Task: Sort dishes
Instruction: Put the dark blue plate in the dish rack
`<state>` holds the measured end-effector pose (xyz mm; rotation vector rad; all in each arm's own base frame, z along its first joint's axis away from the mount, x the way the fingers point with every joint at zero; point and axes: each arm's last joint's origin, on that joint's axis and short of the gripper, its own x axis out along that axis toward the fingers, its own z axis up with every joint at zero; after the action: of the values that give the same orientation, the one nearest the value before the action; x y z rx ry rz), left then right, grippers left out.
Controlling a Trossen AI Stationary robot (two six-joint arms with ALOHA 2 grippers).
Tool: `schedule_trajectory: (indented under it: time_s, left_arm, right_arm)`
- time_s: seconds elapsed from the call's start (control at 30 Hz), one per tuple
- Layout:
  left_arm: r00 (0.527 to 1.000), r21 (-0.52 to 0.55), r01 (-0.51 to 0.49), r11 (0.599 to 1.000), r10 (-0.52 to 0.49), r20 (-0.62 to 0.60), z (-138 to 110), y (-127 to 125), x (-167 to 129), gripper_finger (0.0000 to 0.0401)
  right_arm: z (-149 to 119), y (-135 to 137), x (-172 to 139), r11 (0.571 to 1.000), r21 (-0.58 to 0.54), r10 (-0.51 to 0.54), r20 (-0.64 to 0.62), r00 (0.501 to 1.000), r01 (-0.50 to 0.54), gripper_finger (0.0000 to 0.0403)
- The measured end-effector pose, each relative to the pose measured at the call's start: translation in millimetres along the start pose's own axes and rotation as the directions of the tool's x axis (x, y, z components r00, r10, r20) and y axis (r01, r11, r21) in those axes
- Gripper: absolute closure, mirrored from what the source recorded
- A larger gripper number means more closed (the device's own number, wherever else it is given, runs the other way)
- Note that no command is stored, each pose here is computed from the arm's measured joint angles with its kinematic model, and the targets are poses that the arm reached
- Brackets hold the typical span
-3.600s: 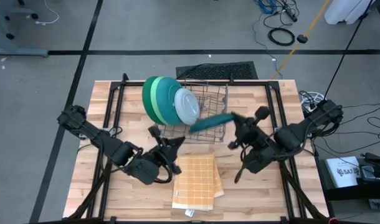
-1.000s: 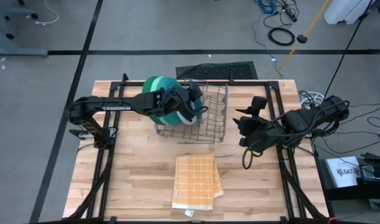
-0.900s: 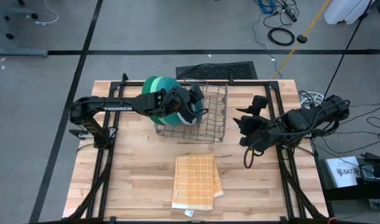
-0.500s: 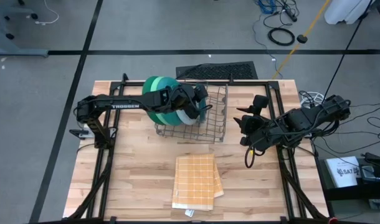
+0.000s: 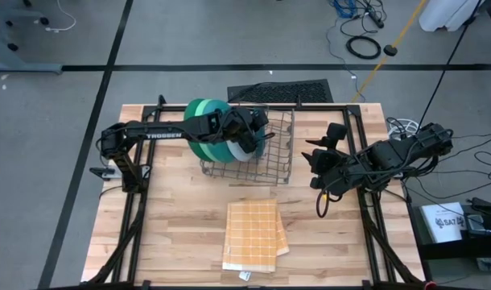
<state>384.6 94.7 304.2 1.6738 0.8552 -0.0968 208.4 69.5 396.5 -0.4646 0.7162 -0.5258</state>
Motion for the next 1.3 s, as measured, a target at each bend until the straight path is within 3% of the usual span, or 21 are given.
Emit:
schedule_trajectory:
  time_s: [0.33, 0.57, 0.9, 1.03, 1.3]
  left_arm:
    - [0.999, -0.029, 0.025, 0.999, -0.024, 0.033, -0.9, -2.8, 0.3, 0.0376]
    - [1.0, -0.059, 0.012, 0.998, -0.01, 0.027, 0.2, -1.9, 2.5, 0.0347]
    - [0.999, -0.087, 0.005, 0.996, -0.002, 0.042, 3.1, -1.0, 1.8, 0.0364]
    - [0.998, -0.187, 0.018, 0.982, -0.008, 0.054, 3.5, -1.8, 1.8, 0.0335]
    - [0.997, -0.173, 0.047, 0.984, -0.035, 0.072, 5.2, -5.2, 2.4, 0.0237]
  right_arm:
    - [0.2, 0.0, 0.0, 1.0, 0.003, -0.002, 0.002, 1.0, 0.002, 0.0236]
    - [0.8, 0.0, 0.1, 1.0, 0.01, -0.002, 0.006, 1.0, 0.002, 0.0236]
    - [0.9, 0.2, 0.1, 1.0, 0.013, 0.001, 0.006, 1.0, -0.001, 0.0236]
    - [1.6, 0.3, 0.1, 1.0, 0.019, 0.002, 0.01, 1.0, -0.002, 0.0236]
    - [2.1, 0.3, 0.1, 1.0, 0.02, 0.003, 0.014, 1.0, -0.003, 0.0236]
